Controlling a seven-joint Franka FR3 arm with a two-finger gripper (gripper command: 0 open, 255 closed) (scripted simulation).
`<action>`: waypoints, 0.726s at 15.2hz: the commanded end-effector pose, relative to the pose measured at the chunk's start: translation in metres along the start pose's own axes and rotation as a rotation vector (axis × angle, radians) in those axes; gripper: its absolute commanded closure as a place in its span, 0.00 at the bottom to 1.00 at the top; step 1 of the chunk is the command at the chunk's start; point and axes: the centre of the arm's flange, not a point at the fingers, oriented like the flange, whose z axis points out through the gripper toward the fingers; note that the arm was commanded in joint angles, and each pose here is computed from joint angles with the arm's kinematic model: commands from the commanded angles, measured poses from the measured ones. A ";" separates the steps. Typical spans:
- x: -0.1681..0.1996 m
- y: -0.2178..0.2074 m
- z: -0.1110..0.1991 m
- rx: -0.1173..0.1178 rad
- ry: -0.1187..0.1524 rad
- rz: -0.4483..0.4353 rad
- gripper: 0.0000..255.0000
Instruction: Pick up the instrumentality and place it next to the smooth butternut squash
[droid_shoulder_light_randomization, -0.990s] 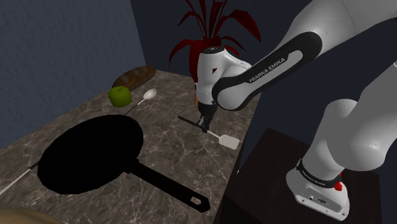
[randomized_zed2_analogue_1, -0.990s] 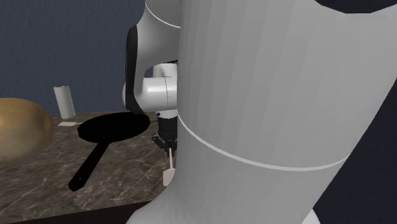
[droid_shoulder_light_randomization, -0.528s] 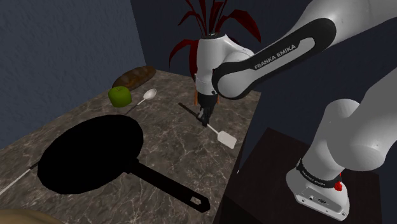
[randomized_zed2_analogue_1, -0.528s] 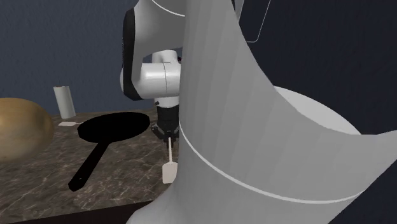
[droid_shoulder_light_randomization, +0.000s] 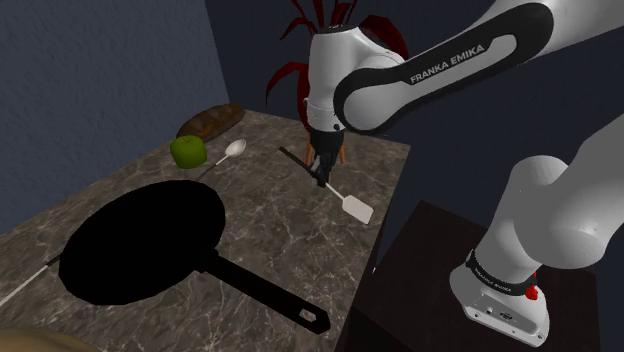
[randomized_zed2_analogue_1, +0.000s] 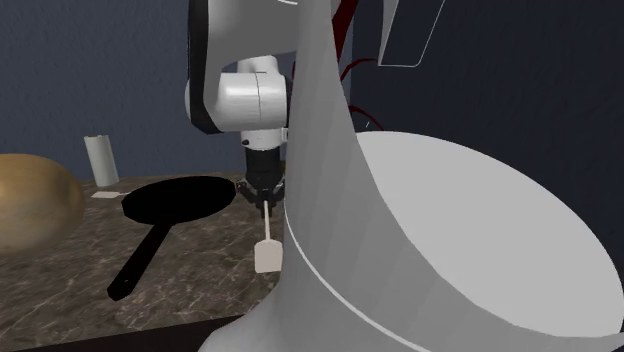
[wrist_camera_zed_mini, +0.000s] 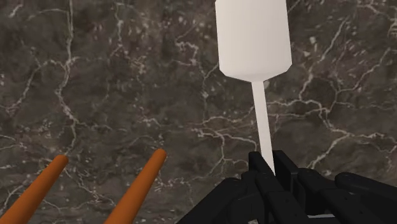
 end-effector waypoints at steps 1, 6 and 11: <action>0.001 0.000 -0.010 0.000 0.000 0.000 1.00; 0.002 0.000 -0.037 0.000 0.000 0.000 1.00; 0.004 0.000 -0.063 0.000 0.000 0.000 1.00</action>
